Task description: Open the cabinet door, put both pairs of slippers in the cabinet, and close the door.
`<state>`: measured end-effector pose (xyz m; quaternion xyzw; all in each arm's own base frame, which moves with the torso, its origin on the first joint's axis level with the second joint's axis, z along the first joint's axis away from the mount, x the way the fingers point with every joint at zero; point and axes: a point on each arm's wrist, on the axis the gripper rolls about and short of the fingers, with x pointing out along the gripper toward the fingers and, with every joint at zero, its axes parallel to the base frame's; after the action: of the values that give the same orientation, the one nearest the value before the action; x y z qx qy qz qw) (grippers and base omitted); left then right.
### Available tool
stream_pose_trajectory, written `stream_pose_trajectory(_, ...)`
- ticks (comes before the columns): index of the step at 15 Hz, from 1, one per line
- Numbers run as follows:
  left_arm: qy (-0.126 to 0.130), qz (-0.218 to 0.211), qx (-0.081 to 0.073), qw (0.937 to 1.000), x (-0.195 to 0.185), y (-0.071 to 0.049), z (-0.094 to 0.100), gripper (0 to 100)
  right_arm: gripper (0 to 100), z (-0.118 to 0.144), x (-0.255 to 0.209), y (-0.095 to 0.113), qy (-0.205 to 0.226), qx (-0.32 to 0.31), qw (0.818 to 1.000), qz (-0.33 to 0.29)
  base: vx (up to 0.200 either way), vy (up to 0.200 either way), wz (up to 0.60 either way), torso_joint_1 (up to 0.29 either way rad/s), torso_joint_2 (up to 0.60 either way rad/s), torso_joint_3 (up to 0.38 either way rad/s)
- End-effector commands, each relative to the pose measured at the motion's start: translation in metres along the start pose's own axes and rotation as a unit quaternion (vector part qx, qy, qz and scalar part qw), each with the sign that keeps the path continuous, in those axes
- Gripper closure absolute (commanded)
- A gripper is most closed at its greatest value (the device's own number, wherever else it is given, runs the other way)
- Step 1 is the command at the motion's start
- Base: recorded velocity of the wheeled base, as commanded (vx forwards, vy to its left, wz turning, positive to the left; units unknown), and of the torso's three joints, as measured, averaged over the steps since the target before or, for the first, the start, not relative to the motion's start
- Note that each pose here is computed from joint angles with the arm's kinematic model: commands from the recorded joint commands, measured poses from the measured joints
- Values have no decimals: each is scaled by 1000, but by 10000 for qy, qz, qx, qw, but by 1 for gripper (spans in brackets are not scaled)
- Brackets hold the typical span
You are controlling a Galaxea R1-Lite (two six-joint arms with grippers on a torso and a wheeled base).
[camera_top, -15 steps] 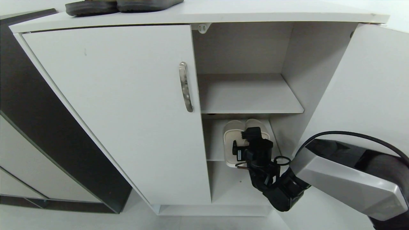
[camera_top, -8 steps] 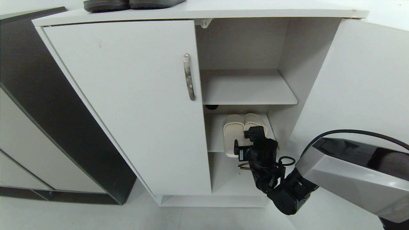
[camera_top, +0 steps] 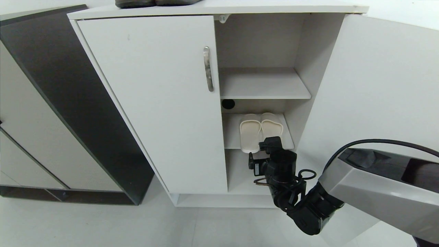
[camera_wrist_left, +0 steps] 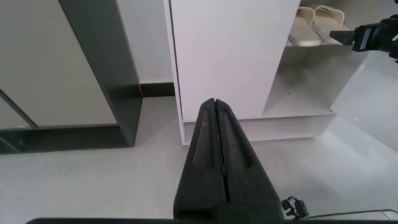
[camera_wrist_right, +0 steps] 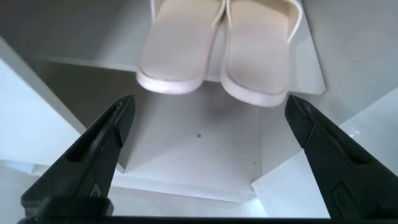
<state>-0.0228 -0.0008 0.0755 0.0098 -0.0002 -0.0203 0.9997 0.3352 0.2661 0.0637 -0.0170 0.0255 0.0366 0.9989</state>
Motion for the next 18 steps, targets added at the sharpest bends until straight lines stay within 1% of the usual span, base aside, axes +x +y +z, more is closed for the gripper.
stream_pose_trajectory(1,8,4,-6,10000,0,0,0,100,0,2,-1,1,-26,19,10000,17,0,0,0,0,0,0)
stream_pose_trajectory(8,8,4,-14,10000,0,0,0,100,0,4,-2,0,-44,33,10000,-37,0,0,0,0,0,0)
stream_pose_trajectory(15,8,-4,-6,10000,0,0,0,100,0,5,-6,-3,17,-20,10000,-53,0,0,0,0,3,174)
stream_pose_trajectory(18,8,4,-6,10000,0,0,0,100,0,7,-24,-14,249,-186,9995,107,0,0,0,1,2,209)
